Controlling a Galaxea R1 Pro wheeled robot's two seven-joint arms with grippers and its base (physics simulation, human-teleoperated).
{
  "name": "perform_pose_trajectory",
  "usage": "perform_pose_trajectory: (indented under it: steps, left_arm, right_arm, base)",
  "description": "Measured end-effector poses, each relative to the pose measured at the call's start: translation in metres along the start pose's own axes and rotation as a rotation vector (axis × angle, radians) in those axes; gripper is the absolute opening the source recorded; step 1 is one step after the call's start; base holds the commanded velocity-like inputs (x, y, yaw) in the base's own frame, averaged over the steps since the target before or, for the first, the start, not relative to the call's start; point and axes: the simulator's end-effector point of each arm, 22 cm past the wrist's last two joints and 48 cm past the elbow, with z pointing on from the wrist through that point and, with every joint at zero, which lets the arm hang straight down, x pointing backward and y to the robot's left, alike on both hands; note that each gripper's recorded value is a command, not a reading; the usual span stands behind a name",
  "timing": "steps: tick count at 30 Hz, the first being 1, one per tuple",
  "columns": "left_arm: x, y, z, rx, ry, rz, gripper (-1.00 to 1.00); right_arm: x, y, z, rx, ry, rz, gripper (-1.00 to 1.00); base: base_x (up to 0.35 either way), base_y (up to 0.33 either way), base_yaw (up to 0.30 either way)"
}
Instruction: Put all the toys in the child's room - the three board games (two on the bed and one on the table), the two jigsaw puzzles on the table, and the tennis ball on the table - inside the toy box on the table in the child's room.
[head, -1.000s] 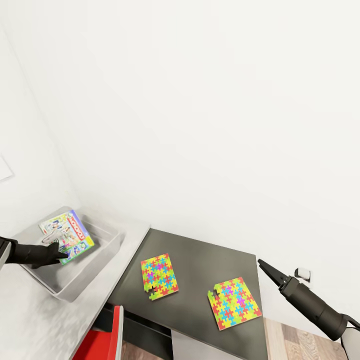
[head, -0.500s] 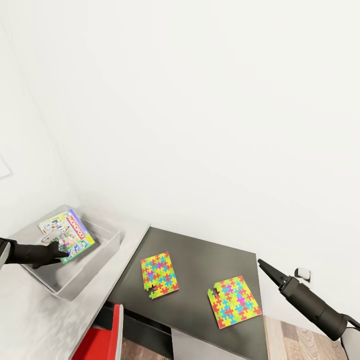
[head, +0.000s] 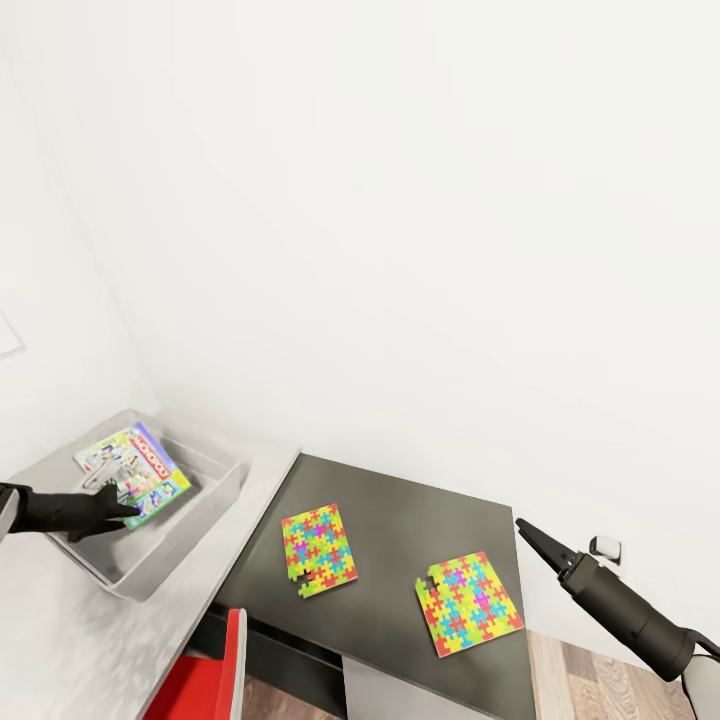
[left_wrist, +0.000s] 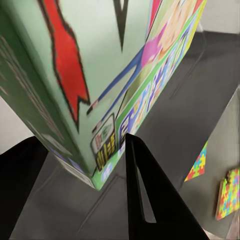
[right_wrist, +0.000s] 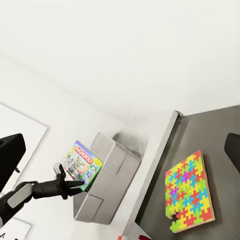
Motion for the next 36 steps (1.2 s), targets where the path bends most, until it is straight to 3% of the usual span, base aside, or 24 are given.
perform_pose_trajectory:
  steps: [16,36]
  left_arm:
    - [-0.0002,-0.0017,0.0003,0.055,-0.025,-0.069,-1.00]
    - [0.0027,-0.0001,0.0068,0.058,-0.017,-0.081,-1.00]
  right_arm:
    - [-0.0001,0.0006,0.0001,-0.002,0.000,-0.001,1.00]
    - [0.0015,-0.0038,0.0002,0.006,0.006,0.004,1.00]
  base:
    - [0.000,0.000,0.000]
    - [0.000,0.000,0.000]
